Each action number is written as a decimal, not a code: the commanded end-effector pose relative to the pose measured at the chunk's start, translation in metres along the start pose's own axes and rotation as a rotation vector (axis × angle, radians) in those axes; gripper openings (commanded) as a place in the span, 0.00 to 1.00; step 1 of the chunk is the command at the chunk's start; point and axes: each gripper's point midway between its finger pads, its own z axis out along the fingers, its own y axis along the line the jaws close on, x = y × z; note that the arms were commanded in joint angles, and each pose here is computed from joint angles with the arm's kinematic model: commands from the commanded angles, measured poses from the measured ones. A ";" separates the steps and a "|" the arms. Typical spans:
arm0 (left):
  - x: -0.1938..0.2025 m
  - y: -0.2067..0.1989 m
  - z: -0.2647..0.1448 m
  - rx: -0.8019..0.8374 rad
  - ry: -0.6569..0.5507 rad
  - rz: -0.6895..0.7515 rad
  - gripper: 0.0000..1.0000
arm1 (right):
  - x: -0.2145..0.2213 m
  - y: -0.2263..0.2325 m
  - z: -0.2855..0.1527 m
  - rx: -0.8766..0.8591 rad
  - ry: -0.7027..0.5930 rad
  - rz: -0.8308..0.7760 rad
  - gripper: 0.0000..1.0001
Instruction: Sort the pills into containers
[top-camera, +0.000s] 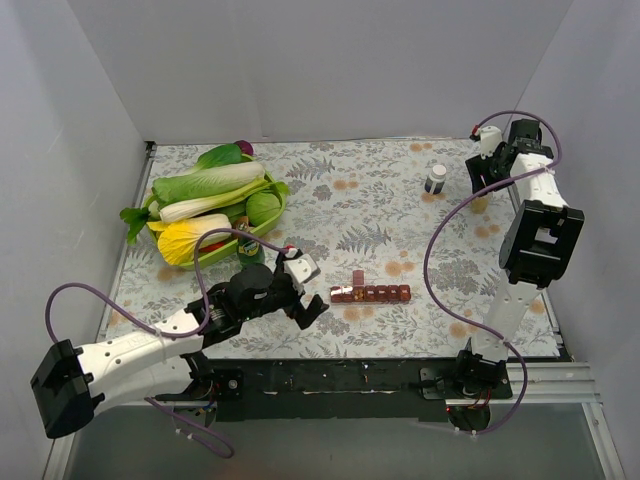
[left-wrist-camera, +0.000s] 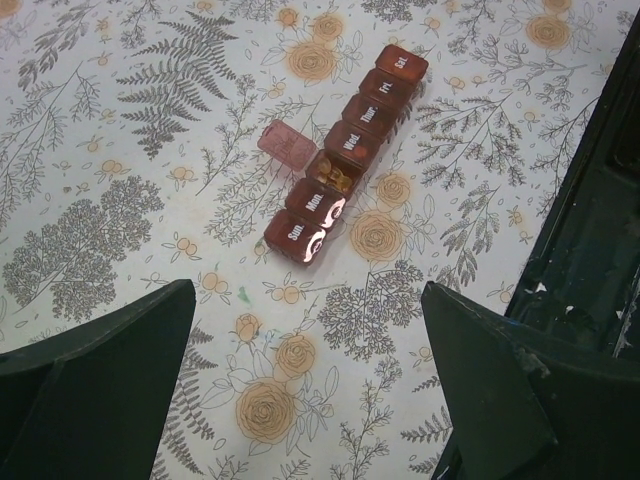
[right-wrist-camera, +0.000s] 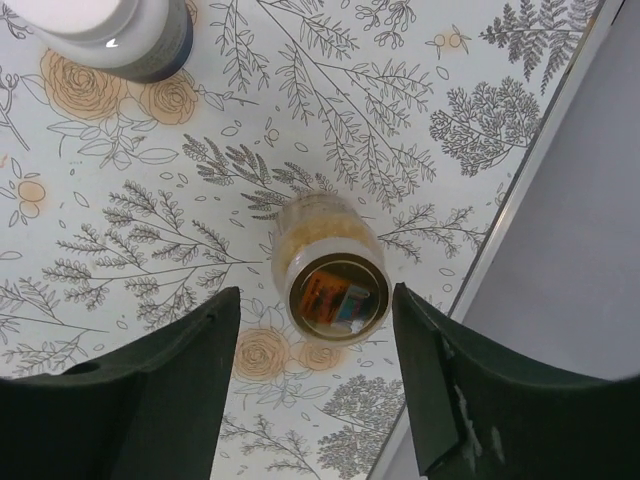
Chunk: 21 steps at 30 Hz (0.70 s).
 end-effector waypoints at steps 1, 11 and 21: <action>-0.010 -0.001 0.001 0.002 -0.009 -0.036 0.98 | -0.021 -0.014 -0.017 0.033 -0.061 -0.005 0.72; -0.042 -0.018 0.002 0.156 -0.092 -0.343 0.98 | -0.035 0.058 -0.076 -0.144 -0.221 -0.251 0.86; -0.037 -0.023 0.019 0.176 -0.002 -0.629 0.87 | 0.034 0.317 -0.149 -0.903 -0.570 -0.807 0.88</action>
